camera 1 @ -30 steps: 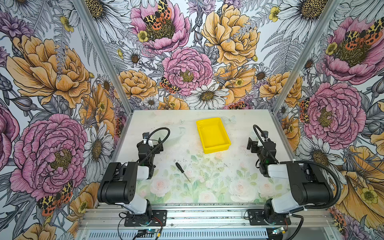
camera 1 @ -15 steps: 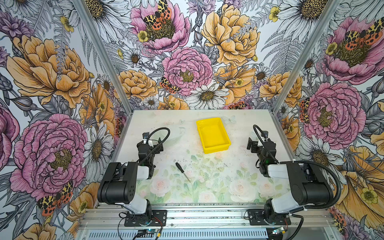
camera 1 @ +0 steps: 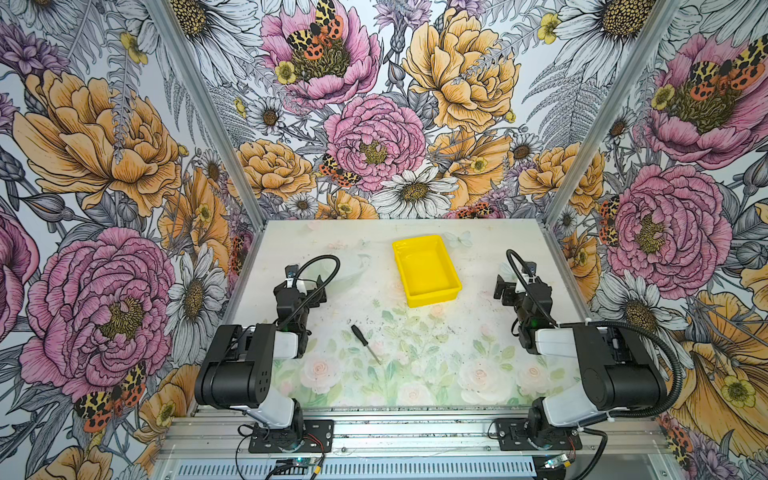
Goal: Put the screwdriver in the bin
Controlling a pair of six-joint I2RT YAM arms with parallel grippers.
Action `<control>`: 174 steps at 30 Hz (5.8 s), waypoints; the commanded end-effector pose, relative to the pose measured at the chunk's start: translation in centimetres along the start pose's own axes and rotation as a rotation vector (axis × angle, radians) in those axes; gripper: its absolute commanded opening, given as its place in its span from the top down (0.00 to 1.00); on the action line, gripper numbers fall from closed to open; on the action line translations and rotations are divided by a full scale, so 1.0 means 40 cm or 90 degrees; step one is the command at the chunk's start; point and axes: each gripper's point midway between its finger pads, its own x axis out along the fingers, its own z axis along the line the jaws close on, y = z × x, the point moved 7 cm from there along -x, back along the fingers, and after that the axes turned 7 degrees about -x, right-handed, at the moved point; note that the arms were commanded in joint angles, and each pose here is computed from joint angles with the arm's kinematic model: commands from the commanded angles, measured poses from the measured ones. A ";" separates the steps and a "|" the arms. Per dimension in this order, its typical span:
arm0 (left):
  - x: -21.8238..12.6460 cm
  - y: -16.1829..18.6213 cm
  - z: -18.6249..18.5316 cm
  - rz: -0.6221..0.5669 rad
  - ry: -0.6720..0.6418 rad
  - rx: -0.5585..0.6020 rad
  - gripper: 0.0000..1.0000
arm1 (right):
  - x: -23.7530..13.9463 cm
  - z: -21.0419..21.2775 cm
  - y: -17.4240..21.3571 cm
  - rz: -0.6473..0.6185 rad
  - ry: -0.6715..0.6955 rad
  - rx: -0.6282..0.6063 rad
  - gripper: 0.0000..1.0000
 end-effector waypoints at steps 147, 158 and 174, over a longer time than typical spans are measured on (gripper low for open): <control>-0.196 -0.048 -0.493 0.438 -0.039 -0.193 0.96 | -0.301 0.254 -0.188 0.268 -0.269 0.021 0.01; -0.081 -0.169 -0.626 0.414 0.052 -0.186 0.95 | -0.294 0.230 -0.189 0.268 -0.250 0.042 0.00; 0.106 -0.124 -0.808 0.431 0.145 -0.166 0.93 | -0.289 0.219 -0.169 0.284 -0.248 0.055 0.00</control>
